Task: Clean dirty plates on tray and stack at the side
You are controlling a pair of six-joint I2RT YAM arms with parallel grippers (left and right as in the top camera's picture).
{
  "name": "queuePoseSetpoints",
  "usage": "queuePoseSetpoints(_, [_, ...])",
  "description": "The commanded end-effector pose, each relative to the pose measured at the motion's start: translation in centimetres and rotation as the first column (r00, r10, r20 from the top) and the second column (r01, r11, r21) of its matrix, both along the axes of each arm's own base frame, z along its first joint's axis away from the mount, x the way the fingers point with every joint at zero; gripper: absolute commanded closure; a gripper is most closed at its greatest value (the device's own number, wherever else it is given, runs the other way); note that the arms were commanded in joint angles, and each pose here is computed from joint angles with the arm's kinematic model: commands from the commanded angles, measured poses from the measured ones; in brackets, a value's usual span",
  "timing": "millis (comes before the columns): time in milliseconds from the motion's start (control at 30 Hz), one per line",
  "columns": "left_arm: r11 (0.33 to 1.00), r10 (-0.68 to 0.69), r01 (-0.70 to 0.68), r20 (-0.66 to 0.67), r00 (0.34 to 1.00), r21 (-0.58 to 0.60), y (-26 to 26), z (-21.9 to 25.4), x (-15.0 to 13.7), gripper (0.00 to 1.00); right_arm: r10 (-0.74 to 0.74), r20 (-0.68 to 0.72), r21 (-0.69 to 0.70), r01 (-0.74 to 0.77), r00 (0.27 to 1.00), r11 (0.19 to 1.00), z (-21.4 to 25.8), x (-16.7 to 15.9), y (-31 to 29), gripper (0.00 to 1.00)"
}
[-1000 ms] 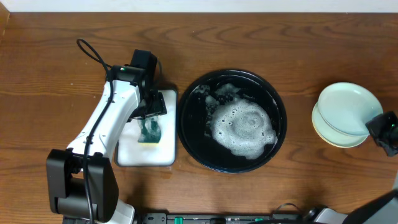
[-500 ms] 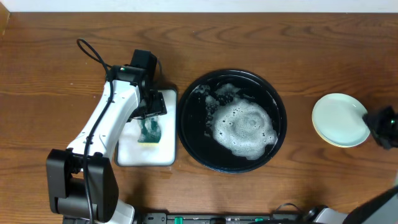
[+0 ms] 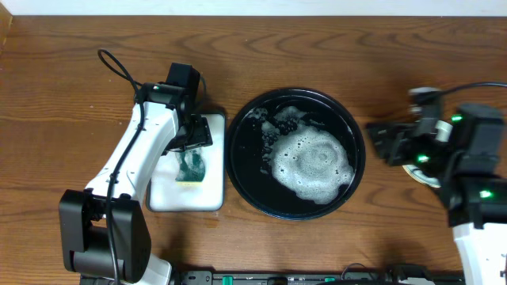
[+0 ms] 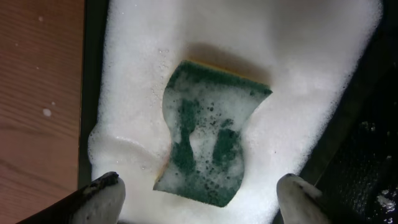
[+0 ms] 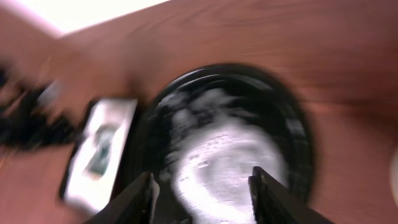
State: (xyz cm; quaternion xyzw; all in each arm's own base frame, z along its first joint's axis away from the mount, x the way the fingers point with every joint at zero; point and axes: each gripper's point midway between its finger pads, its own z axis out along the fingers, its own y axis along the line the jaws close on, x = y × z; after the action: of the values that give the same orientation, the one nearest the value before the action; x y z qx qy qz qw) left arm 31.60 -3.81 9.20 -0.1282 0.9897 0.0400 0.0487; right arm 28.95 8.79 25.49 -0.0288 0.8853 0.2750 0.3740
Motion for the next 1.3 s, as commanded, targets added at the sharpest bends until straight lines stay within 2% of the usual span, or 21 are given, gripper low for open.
queuePoseSetpoints(0, [1.0, -0.001, 0.001, 0.005, 1.0, 0.001, 0.1, 0.2, 0.1, 0.17, 0.182, 0.073, -0.045, -0.179, 0.981, 0.983, 1.0, -1.3, 4.5, 0.4])
queuePoseSetpoints(167, [1.0, -0.001, 0.001, 0.005, 1.0, 0.001, 0.1, 0.2, 0.1, 0.17, 0.264, 0.118, -0.103, -0.253, 0.957, 0.962, 1.3, -2.1, 7.7, 0.28])
queuePoseSetpoints(200, [1.0, -0.001, 0.001, 0.005, 1.0, 0.001, 0.1, 0.2, 0.1, 0.17, 0.279, 0.125, -0.102, -0.267, 0.952, 0.958, 1.4, -2.2, 8.2, 0.18])
queuePoseSetpoints(233, [1.0, -0.001, 0.001, 0.005, 1.0, 0.001, 0.1, 0.2, 0.1, 0.17, 0.289, 0.133, -0.101, -0.277, 0.948, 0.955, 1.6, -2.3, 8.5, 0.01])
queuePoseSetpoints(467, [1.0, -0.001, 0.001, 0.005, 1.0, 0.001, 0.1, 0.2, 0.1, 0.17, 0.31, 0.115, -0.089, -0.301, 0.944, 0.949, 1.4, -3.0, 9.1, 0.01])
queuePoseSetpoints(600, [1.0, -0.001, 0.001, 0.005, 1.0, 0.001, 0.1, 0.2, 0.1, 0.17, 0.247, 0.135, -0.151, -0.227, 0.959, 0.962, 1.3, -2.0, 7.6, 0.01])
queuePoseSetpoints(733, [1.0, -0.001, 0.001, 0.005, 1.0, 0.001, 0.1, 0.2, 0.1, 0.17, 0.192, 0.21, -0.174, -0.157, 0.959, 0.972, 3.0, -1.7, 5.4, 0.01])
queuePoseSetpoints(867, [1.0, -0.001, 0.001, 0.005, 1.0, 0.001, 0.1, 0.2, 0.1, 0.17, 0.191, 0.329, -0.258, -0.106, 0.925, 0.96, 5.2, -2.4, 3.3, 0.01])
queuePoseSetpoints(1000, [1.0, -0.001, 0.001, 0.005, 1.0, 0.001, 0.1, 0.2, 0.1, 0.17, 0.104, 0.454, -0.344, 0.067, 0.885, 0.937, 7.0, -4.0, -0.1, 0.01])
queuePoseSetpoints(1100, [1.0, -0.001, 0.001, 0.005, 1.0, 0.001, 0.1, 0.2, 0.1, 0.17, 0.067, 0.487, -0.345, 0.122, 0.871, 0.931, 5.7, -4.7, -1.1, 0.01])
queuePoseSetpoints(1267, [1.0, -0.001, 0.001, 0.005, 1.0, 0.001, 0.1, 0.2, 0.1, 0.17, 0.051, 0.543, -0.321, 0.151, 0.838, 0.935, 0.5, -5.1, -1.5, 0.01])
